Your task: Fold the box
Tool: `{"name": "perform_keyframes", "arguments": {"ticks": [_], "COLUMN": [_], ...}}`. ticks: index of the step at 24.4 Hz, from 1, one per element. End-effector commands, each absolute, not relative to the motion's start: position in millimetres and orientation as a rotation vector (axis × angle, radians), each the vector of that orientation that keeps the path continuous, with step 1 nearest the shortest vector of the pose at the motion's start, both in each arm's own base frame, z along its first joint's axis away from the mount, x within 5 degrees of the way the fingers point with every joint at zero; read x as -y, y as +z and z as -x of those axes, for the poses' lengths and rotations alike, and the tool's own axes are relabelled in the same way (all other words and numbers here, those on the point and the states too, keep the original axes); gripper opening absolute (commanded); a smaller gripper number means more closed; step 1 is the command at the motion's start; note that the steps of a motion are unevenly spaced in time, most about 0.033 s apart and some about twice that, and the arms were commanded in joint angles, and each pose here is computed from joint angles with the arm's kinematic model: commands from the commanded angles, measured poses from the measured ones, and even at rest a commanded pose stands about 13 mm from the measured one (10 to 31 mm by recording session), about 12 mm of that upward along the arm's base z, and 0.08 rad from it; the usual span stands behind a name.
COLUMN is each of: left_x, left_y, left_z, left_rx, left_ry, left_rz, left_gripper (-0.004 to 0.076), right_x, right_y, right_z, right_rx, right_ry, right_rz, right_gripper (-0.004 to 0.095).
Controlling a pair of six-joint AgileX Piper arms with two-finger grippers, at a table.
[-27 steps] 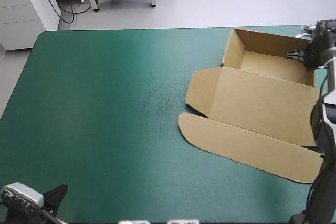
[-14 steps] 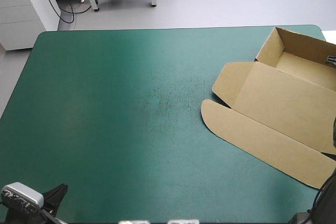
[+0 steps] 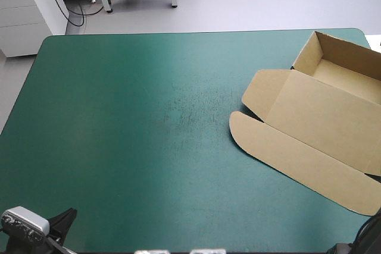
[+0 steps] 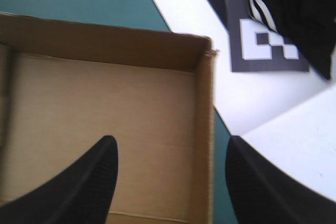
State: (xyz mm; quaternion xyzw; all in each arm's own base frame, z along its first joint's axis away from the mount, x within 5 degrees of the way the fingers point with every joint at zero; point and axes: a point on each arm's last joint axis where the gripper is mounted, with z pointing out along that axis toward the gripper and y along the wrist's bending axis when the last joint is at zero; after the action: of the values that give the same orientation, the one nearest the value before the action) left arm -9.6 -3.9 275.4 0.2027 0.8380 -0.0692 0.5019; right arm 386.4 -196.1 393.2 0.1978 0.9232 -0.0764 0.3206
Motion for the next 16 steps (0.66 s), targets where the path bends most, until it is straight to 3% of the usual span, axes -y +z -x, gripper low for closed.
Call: {"name": "perform_keyframes", "arguments": {"ticks": [1,2,5,8,16], "left_x": [5.7,5.8,6.0,6.0,6.7], "left_y": [288.9,290.4,290.5,290.5,290.5], "left_z": [5.7,5.0,5.1,5.1,5.4], "left_rx": [-1.932,-1.914,-1.914,-1.914,-1.914], "left_ry": [-0.192,-0.192,-0.195,-0.195,-0.207], "left_rz": [-0.459,-0.453,-0.453,-0.453,-0.453], "left_gripper": [-0.0008,-0.0008,-0.0008,-0.0008,-0.0008], "right_x": [152.9,137.4,86.1,48.2,-26.7], "right_y": [483.4,499.5,530.3,535.8,499.4], "right_z": [-341.2,-330.5,-297.3,-275.1,-207.8], "right_rx": [-2.157,-2.113,-2.059,-2.06,-2.13], "right_ry": [-0.033,0.006,-0.017,-0.026,0.123], "right_rz": [-0.342,-0.296,-0.118,0.026,0.315], "right_gripper": [0.0529,0.0482,0.0197,-0.0025,-0.0016]}}
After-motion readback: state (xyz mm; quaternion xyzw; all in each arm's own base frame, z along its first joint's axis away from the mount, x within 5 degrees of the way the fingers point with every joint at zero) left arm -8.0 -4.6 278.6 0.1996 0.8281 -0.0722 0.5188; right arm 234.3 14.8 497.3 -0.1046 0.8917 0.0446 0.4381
